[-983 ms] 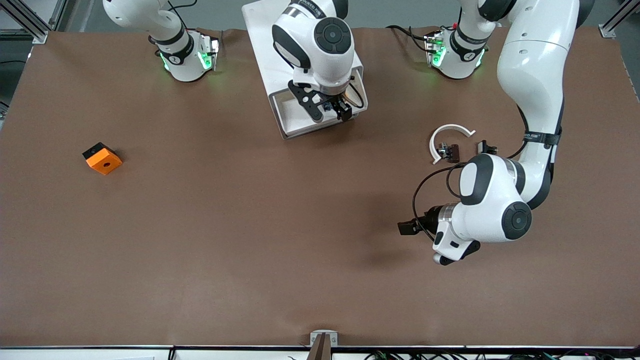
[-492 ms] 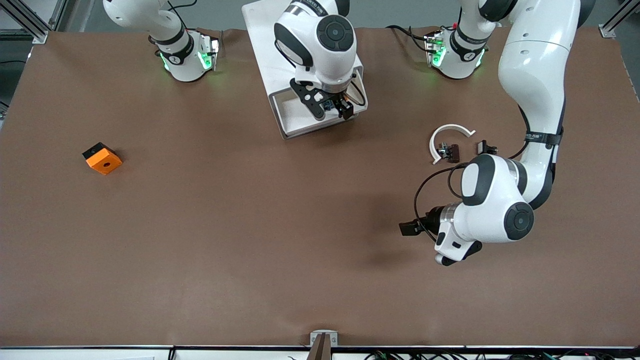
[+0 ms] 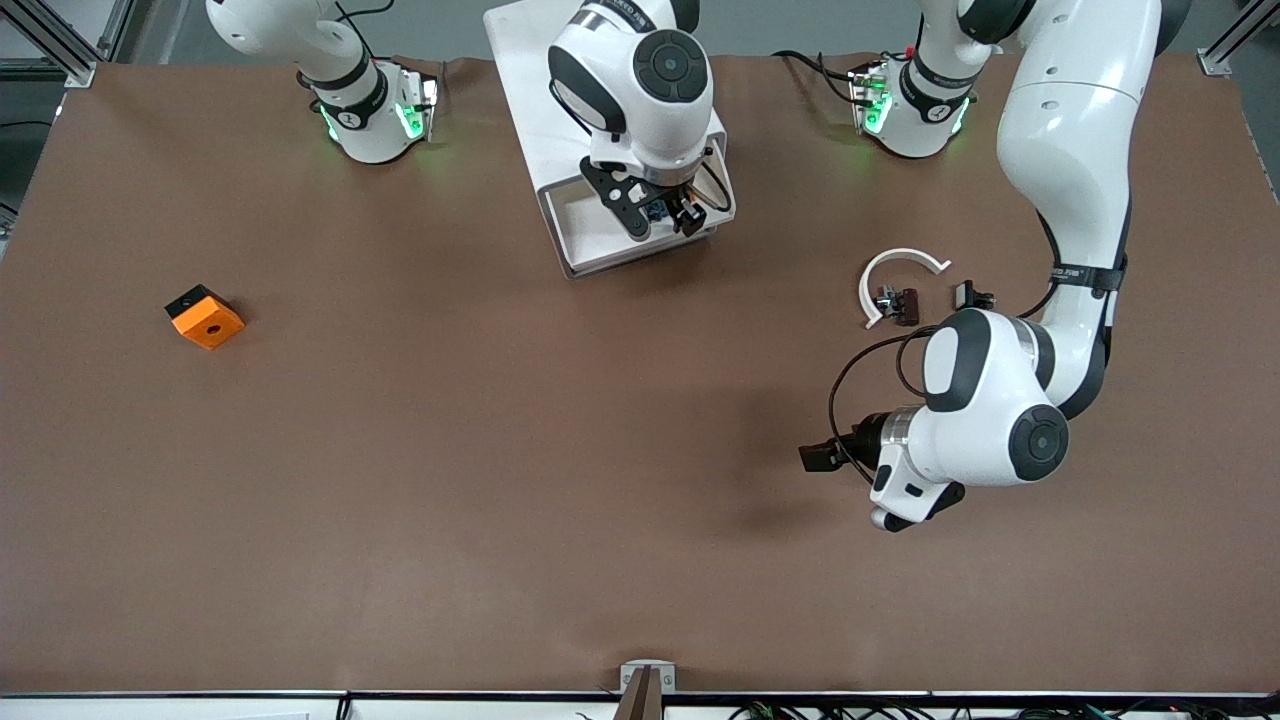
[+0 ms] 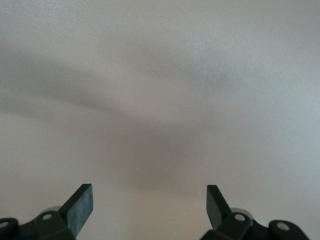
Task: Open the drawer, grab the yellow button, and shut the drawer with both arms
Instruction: 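Close the right gripper on the blue-based push button, then lift the button out with the right gripper toward the orange block, then set the button on the table while the left gripper pushes the drawer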
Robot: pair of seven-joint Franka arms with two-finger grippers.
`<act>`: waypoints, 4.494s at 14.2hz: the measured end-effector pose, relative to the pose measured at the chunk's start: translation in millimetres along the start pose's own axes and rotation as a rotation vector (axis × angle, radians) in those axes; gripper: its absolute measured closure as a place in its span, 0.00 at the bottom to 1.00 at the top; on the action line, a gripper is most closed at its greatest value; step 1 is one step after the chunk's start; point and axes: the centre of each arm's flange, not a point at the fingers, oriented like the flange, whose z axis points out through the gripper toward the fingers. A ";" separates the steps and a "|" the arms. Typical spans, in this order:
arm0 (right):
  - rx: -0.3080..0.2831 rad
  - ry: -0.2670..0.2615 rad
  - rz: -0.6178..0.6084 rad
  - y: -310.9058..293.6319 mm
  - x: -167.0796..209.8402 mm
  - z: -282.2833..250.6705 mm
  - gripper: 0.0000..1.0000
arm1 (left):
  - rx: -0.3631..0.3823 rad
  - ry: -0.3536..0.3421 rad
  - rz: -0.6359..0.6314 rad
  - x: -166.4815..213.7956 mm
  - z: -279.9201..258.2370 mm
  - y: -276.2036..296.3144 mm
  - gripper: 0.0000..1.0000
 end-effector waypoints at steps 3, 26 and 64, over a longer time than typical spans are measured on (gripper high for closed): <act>0.000 0.000 0.000 0.0 -0.1 -0.1 0.33 | 0.000 0.000 -0.001 0.4 0.0 -0.5 0.00; 0.123 -0.125 -0.178 -25.4 191.7 -129.0 0.59 | -0.025 0.002 -0.006 -0.5 -9.6 1.9 0.00; 0.062 0.310 -0.818 168.3 732.1 153.6 0.46 | 0.183 0.142 0.112 -350.6 55.3 166.9 0.00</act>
